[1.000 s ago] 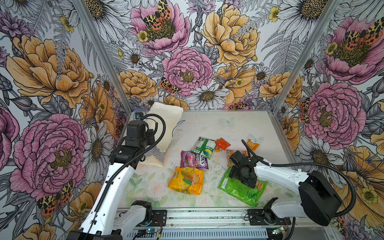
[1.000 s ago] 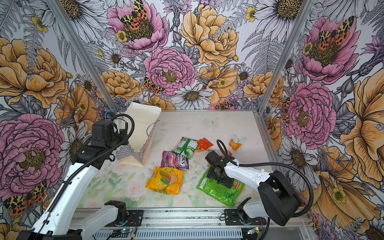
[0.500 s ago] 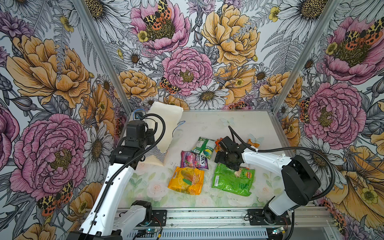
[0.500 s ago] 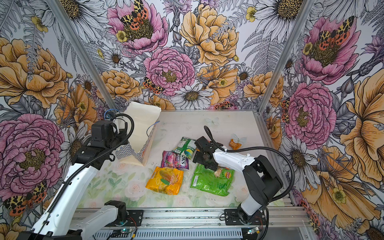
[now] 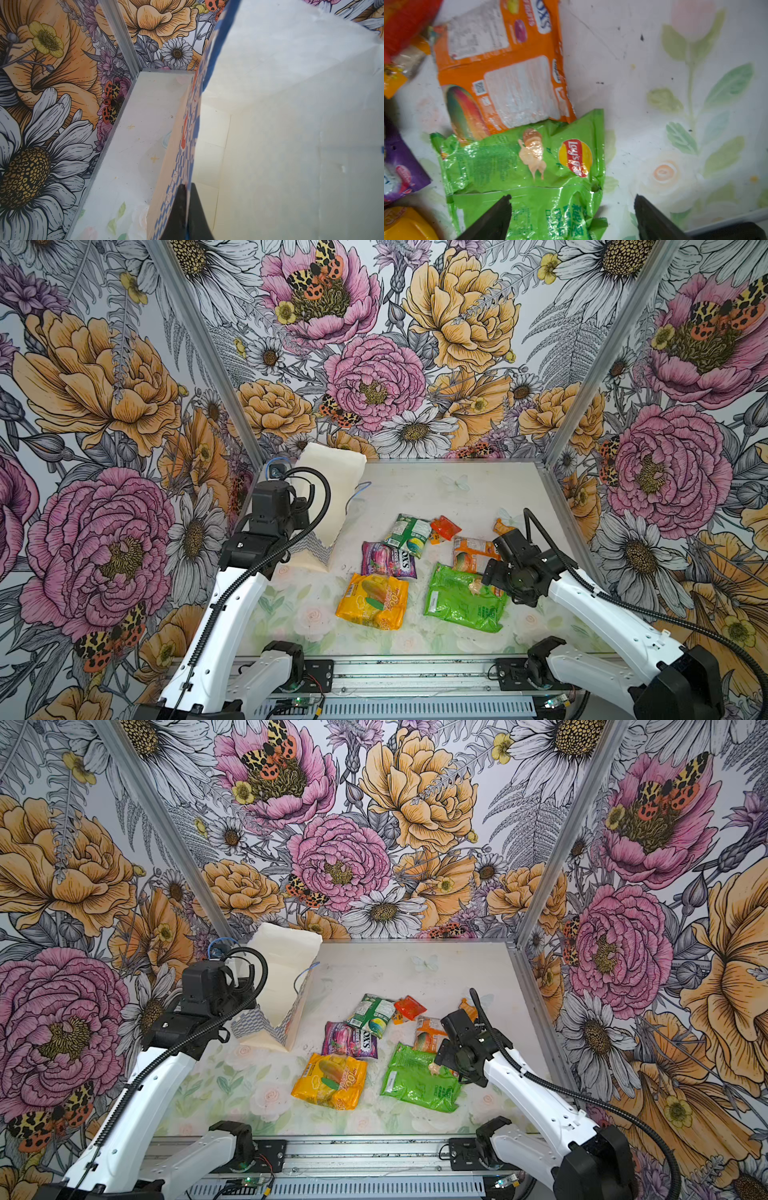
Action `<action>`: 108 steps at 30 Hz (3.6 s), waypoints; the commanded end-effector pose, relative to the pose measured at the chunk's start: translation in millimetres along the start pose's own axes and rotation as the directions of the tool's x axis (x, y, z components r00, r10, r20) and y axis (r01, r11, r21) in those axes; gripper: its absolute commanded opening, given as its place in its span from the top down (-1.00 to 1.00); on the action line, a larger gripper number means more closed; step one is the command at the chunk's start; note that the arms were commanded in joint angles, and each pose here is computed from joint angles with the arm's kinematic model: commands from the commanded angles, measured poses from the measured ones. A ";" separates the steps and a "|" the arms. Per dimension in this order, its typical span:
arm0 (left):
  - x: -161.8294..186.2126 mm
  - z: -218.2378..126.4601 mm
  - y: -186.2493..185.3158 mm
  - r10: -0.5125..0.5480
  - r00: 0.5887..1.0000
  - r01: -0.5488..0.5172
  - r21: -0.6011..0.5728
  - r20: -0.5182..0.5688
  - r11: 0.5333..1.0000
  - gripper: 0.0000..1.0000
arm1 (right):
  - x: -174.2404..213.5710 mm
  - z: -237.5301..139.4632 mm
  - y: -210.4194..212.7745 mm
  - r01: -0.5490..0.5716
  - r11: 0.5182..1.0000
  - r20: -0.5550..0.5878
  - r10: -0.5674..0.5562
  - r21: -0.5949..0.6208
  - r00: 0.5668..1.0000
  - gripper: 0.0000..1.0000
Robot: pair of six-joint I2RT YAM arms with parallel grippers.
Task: Place the snacks into the paper bag
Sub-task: 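Close the right gripper on the green Lay's chip bag, then lift the green chip bag with the right gripper toward the paper bag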
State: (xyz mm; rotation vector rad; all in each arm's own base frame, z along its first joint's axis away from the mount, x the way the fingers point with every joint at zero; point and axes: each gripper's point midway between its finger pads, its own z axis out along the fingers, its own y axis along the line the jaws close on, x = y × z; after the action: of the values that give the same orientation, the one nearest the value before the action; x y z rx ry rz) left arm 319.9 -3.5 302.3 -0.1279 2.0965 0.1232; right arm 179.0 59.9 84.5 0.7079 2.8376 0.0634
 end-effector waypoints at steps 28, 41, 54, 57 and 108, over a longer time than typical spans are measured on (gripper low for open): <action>-8.7 -4.0 21.3 -0.056 0.997 0.059 -0.074 0.053 0.995 1.00 | 12.2 20.5 40.7 -0.007 0.984 -0.081 -0.007 -0.176 0.997 0.87; -13.2 -8.6 29.5 -0.087 0.994 0.093 -0.088 0.072 0.992 1.00 | -57.1 -100.8 71.8 0.141 0.947 0.226 -0.076 -0.287 0.971 1.00; -24.3 -17.5 40.3 -0.152 0.985 0.160 -0.106 0.084 0.981 1.00 | -132.9 -212.3 130.8 0.271 0.892 0.482 -0.071 -0.361 0.874 1.00; -31.7 -24.0 49.4 -0.132 0.986 0.146 -0.156 0.098 0.977 1.00 | -145.1 -231.9 157.9 0.307 0.859 0.515 -0.060 -0.409 0.855 1.00; -41.5 -18.8 5.9 0.078 0.997 -0.080 -0.331 -0.020 0.940 1.00 | -77.4 -394.8 326.0 0.619 0.529 0.708 -0.047 -0.581 0.705 1.00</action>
State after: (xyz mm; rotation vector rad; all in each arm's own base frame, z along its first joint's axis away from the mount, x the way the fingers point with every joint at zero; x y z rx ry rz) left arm 327.4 -2.2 327.3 -0.2127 2.1342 0.5162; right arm 308.8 292.7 517.1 -0.0872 1.8953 0.7602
